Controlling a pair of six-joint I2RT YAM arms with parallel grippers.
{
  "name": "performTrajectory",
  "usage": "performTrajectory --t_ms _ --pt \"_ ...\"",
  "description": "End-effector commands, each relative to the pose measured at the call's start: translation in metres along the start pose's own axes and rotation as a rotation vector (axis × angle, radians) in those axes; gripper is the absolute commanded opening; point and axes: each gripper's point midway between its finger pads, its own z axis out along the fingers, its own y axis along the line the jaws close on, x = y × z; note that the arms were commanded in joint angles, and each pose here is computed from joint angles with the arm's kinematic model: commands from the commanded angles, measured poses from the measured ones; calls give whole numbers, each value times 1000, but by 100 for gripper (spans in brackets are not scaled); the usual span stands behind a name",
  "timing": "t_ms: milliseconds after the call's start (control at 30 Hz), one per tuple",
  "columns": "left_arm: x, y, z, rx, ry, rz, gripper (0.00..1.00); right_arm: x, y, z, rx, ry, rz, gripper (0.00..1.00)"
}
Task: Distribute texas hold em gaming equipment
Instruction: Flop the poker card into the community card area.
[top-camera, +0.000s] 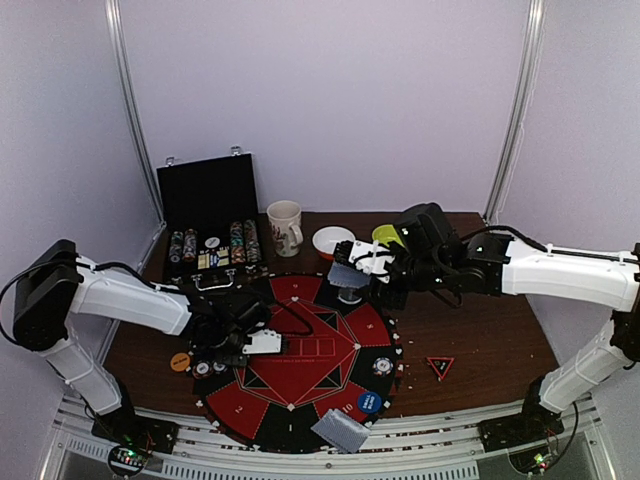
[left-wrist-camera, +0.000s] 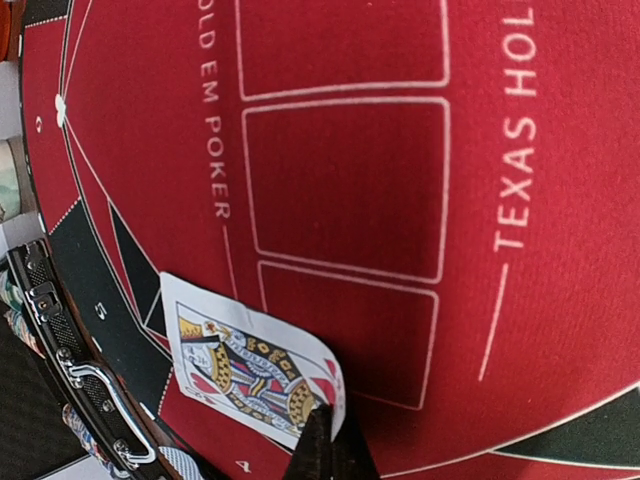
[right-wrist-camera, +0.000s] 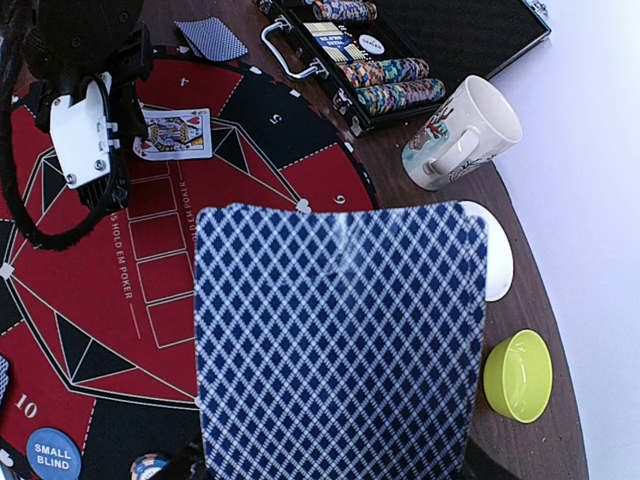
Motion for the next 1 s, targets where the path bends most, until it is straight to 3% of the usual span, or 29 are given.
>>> performTrajectory --t_ms 0,300,967 --pt "-4 -41 4 207 -25 -21 0 -2 -4 -6 12 -14 9 56" --pt "-1 -74 -11 404 -2 -95 0 -4 -5 -6 12 -15 1 56" --pt "18 -78 -9 409 114 -142 0 -4 -7 -9 17 -9 -10 56"
